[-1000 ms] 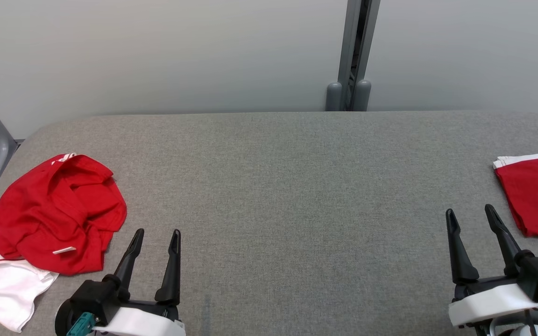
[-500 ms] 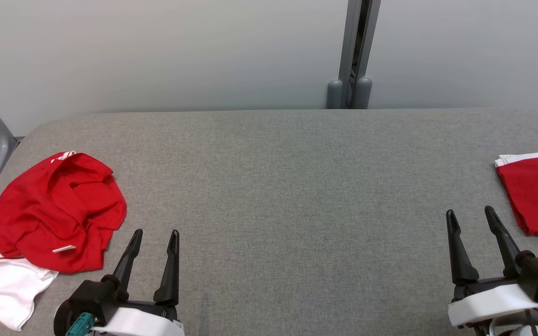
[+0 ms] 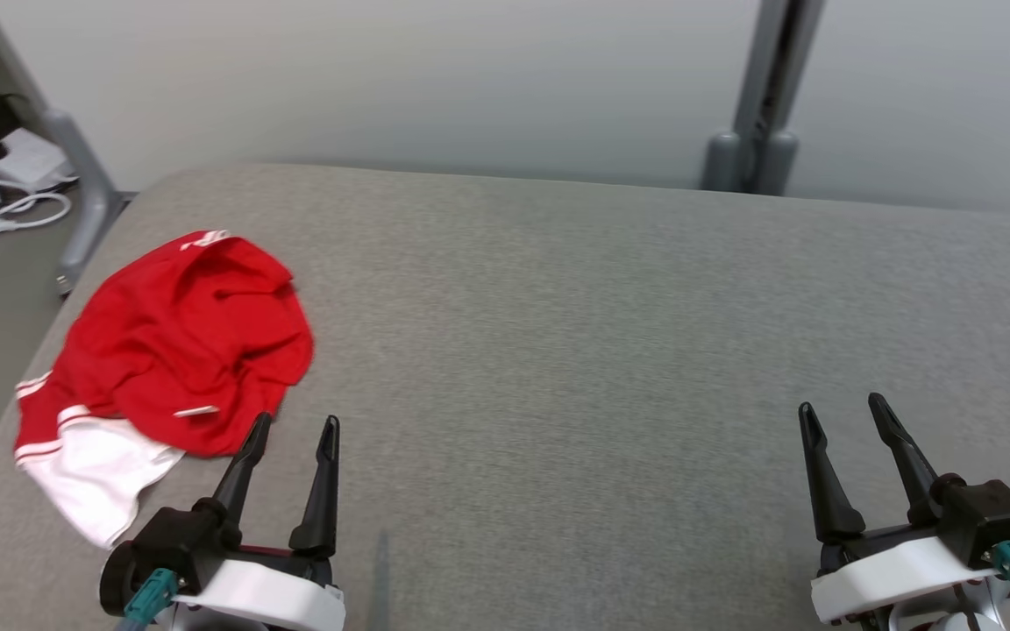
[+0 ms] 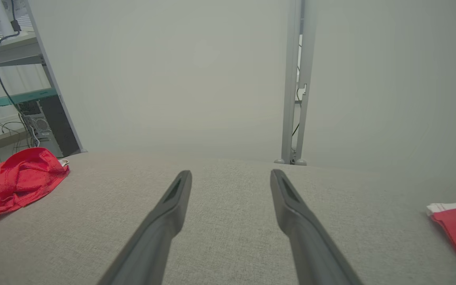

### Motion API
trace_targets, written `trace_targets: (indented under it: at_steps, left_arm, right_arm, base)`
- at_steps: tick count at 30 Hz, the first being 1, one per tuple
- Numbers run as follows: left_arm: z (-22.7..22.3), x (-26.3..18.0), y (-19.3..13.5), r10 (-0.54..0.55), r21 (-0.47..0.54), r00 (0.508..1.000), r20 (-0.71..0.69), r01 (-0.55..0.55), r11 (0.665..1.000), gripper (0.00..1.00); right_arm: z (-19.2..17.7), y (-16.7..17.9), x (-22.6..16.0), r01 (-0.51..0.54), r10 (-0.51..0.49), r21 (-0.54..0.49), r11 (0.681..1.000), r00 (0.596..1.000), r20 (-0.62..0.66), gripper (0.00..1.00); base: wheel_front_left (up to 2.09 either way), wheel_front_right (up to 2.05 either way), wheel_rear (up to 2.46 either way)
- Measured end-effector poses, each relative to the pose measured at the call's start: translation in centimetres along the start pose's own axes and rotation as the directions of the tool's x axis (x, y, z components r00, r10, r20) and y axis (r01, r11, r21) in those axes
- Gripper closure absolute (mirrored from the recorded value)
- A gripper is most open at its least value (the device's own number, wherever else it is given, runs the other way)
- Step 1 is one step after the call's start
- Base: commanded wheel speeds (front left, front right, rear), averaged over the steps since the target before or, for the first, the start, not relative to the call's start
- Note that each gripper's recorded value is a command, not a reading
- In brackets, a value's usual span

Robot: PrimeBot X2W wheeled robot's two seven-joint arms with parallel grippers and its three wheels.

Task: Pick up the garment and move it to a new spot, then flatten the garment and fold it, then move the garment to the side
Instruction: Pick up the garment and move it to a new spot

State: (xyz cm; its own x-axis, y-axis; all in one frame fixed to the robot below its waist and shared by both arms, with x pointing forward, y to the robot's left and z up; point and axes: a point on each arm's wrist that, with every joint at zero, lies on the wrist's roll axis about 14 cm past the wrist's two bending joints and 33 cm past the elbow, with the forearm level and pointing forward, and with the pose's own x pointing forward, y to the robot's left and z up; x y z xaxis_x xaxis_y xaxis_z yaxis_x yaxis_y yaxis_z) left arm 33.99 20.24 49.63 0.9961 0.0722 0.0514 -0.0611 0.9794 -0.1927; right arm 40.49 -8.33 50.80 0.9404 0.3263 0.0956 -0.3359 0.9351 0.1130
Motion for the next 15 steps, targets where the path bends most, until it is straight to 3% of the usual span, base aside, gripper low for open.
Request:
trace_targets:
  at_steps: [7, 15]
  left_arm:
    - [1.6, -2.4, 4.2, 0.133, 0.023, 0.99, 0.044, -0.134, 0.991, 0.0]
    - [3.2, -6.5, 8.7, 0.284, 0.046, 0.954, 0.097, -0.29, 0.956, 0.0]
  right_arm:
    - [-0.6, 4.9, 1.9, -0.145, 0.146, 0.023, 0.989, 0.989, -0.012, 0.0]
    - [-0.7, 11.4, 2.7, -0.331, 0.332, 0.059, 0.942, 0.943, -0.01, 0.0]
  base:
    - [0.0, 0.0, 0.0]
    - [0.0, 0.0, 0.0]
